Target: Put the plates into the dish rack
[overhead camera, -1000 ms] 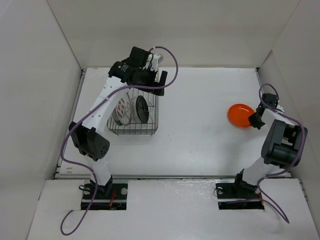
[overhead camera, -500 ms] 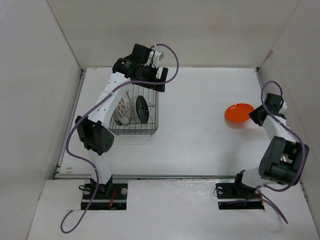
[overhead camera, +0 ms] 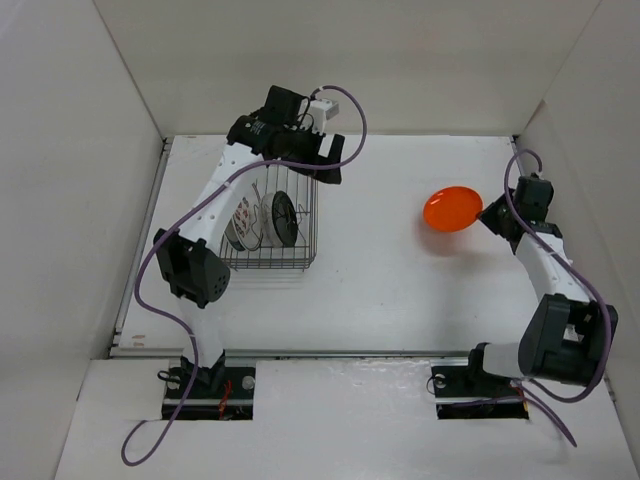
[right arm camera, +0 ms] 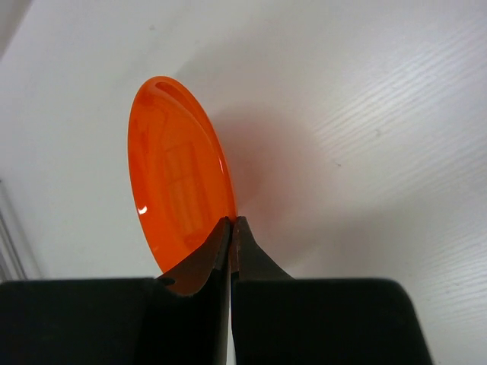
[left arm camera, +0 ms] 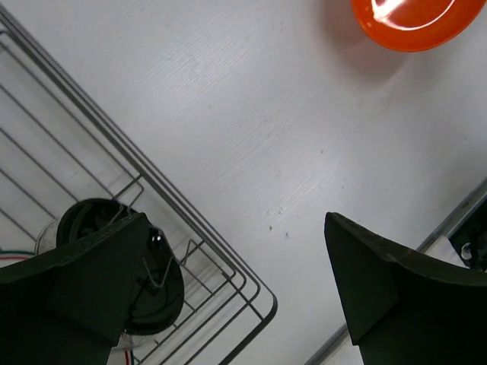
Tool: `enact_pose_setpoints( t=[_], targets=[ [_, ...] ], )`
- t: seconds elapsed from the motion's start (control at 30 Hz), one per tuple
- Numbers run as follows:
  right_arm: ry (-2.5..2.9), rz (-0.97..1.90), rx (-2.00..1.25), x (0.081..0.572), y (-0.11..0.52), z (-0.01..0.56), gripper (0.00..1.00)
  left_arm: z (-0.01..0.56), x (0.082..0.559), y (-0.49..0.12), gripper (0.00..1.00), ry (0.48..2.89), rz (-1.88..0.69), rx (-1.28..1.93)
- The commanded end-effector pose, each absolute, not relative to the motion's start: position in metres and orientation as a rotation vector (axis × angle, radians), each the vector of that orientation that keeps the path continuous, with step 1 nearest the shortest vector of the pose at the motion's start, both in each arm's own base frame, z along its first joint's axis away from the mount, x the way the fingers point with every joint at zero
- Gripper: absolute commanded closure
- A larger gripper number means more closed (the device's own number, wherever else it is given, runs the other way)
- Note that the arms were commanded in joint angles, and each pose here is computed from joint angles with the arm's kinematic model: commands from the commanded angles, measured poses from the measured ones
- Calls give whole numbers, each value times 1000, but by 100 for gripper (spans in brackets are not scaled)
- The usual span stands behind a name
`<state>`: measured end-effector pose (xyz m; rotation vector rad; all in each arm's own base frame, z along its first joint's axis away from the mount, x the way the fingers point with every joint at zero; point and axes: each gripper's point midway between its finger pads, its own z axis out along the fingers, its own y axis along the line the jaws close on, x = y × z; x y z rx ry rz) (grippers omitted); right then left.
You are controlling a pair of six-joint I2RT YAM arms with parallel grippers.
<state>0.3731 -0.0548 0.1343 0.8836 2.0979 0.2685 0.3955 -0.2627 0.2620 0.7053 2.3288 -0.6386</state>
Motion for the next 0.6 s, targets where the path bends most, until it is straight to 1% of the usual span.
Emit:
enact_pose_setpoints(
  t=[0.0, 0.1, 0.23, 0.37, 0.5, 0.57],
  targets=[
    [1934, 364, 702, 396, -35, 206, 100, 308, 400, -288, 0, 2101, -777, 815],
    [1906, 404, 637, 392, -16, 225, 100, 318, 403, -297, 0, 2036, -816, 834],
    [1826, 460, 510, 385, 8, 258, 100, 306, 412, -319, 0, 1993, -935, 882],
    [1742, 582, 340, 374, 39, 288, 100, 298, 406, -338, 0, 1947, -1092, 967],
    [1696, 639, 182, 363, 68, 307, 100, 302, 403, -346, 0, 1876, -1161, 1019],
    [1673, 654, 135, 359, 77, 313, 100, 293, 402, -348, 0, 1890, -1183, 1010]
  ],
)
